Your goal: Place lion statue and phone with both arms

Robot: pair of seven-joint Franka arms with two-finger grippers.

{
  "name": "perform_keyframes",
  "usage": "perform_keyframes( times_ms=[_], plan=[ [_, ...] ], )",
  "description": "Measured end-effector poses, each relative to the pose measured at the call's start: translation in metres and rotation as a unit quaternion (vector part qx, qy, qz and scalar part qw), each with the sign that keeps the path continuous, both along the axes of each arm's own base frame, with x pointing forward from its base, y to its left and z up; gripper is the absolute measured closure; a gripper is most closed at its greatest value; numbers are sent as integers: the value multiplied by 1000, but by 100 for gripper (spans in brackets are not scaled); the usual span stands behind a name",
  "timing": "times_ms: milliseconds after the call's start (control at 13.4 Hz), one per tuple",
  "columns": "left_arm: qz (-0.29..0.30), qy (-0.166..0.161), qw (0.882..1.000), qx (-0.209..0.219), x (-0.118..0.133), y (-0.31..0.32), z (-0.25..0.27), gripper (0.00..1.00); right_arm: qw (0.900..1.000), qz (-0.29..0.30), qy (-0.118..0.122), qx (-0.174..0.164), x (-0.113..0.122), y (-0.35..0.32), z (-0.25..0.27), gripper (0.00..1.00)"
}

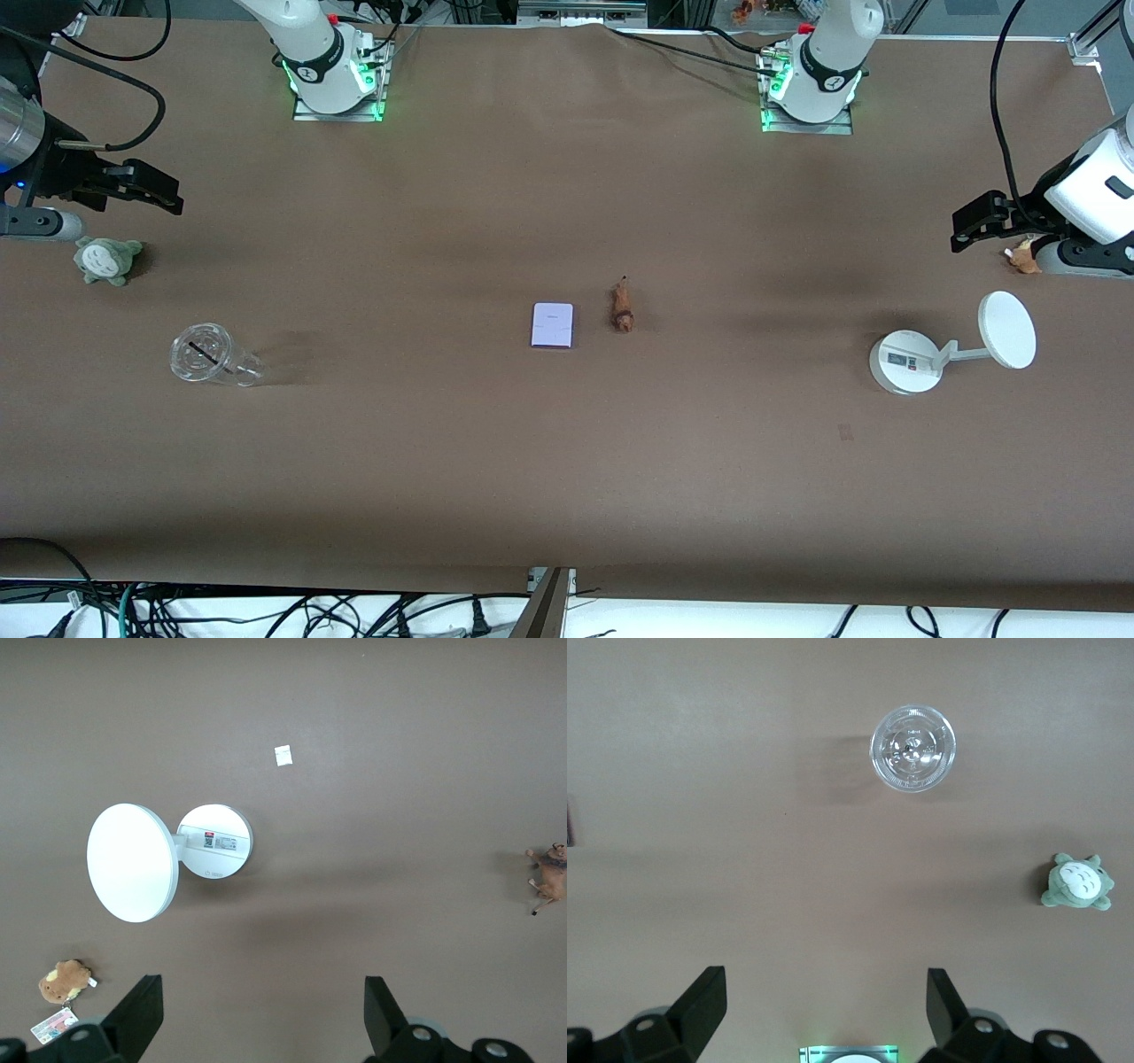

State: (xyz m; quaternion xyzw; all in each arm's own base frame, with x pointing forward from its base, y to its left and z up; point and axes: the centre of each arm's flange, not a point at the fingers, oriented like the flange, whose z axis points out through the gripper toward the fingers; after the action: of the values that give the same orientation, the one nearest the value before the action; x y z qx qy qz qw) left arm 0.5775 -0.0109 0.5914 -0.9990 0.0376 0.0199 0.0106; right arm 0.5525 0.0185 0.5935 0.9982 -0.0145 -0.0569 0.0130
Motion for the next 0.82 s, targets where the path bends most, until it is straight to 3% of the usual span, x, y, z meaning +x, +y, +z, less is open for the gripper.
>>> perform_keyframes(
  times_ms=[822],
  plan=[
    [0,2,1000,0,0,0,-1,0,1000,11,5,0,5,12,-9,0]
  ],
)
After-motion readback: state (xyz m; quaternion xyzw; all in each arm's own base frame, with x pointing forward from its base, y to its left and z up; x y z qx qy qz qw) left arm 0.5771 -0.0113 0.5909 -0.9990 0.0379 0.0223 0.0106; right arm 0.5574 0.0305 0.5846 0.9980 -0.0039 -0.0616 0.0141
